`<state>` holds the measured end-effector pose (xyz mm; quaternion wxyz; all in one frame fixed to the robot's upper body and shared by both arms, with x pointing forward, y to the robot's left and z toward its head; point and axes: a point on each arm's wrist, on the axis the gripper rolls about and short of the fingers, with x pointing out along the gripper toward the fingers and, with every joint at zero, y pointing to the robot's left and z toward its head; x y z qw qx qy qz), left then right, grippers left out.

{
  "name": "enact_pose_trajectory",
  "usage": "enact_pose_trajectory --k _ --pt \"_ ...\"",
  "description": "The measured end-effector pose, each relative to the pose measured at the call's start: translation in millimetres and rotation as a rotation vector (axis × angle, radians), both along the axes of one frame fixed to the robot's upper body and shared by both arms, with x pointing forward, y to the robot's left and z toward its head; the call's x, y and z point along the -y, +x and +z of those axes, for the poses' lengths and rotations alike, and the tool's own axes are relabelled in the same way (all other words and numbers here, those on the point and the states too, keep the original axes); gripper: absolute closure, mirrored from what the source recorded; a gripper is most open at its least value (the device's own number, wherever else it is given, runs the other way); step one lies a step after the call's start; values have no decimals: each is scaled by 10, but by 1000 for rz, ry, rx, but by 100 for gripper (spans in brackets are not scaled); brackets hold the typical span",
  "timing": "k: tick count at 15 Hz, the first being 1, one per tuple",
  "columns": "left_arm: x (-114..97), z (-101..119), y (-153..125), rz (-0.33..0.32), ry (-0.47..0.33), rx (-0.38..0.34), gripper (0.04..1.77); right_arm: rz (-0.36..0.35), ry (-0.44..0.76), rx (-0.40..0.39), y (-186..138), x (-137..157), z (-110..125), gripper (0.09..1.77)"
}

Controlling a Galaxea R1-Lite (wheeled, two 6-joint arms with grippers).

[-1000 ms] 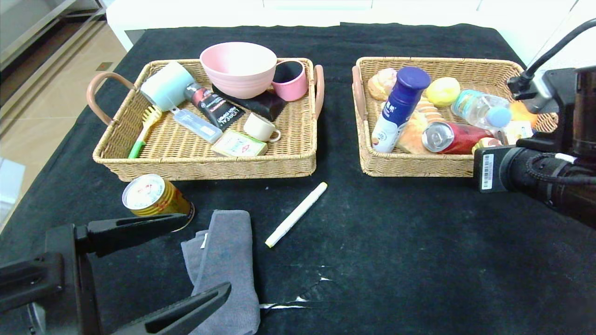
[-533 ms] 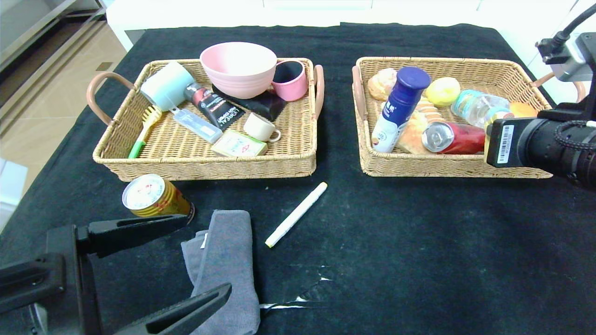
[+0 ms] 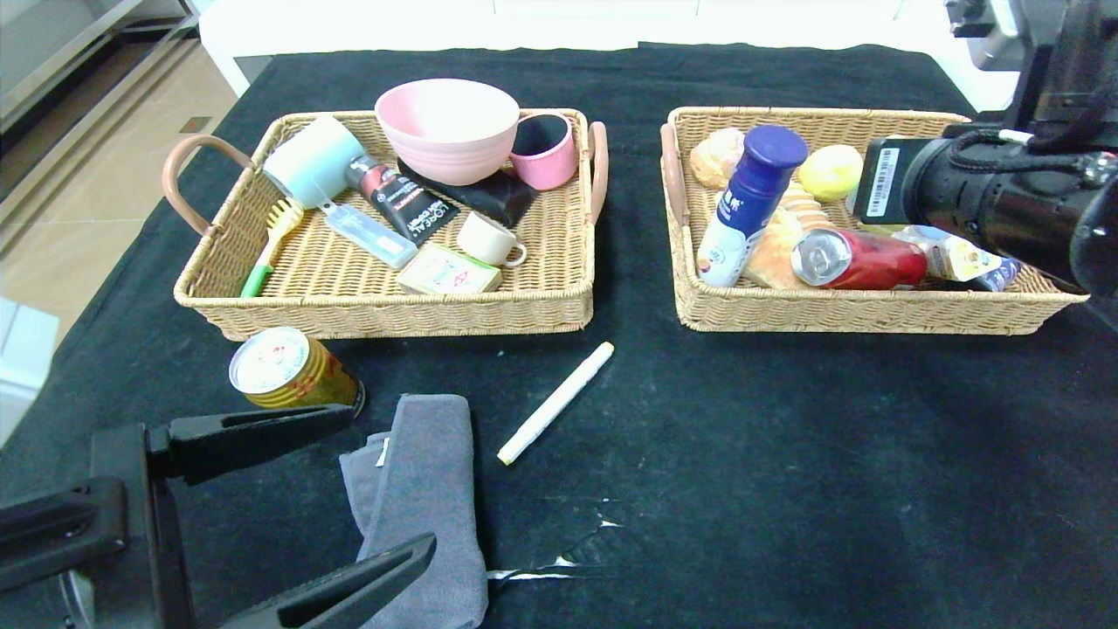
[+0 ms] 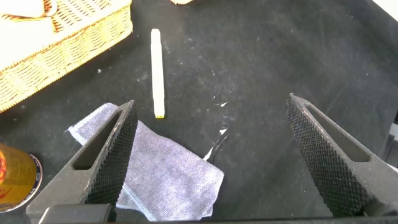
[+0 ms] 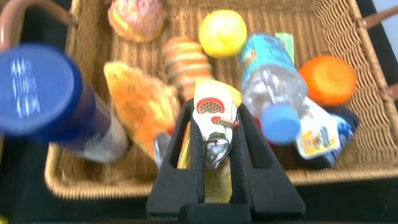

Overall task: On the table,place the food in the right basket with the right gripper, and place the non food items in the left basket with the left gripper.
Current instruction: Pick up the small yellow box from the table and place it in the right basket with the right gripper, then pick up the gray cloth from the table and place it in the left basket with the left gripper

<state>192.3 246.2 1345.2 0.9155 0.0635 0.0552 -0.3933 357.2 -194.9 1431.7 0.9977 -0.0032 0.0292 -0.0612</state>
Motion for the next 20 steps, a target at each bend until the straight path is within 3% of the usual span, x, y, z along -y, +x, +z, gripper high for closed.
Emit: enact_pose_trajectory --k 3,9,14,20 --pt "2 -1 2 0 1 -1 9 -37 15 32 273 -20 76 151" --pt "2 -1 2 0 3 2 9 -83 3 17 648 -29 -42 151" --pt "-3 6 -3 -1 1 6 9 -82 -3 6 691 -61 -91 89" --pt "-7 15 -8 -1 -2 9 9 -64 -3 2 647 -114 -98 49"
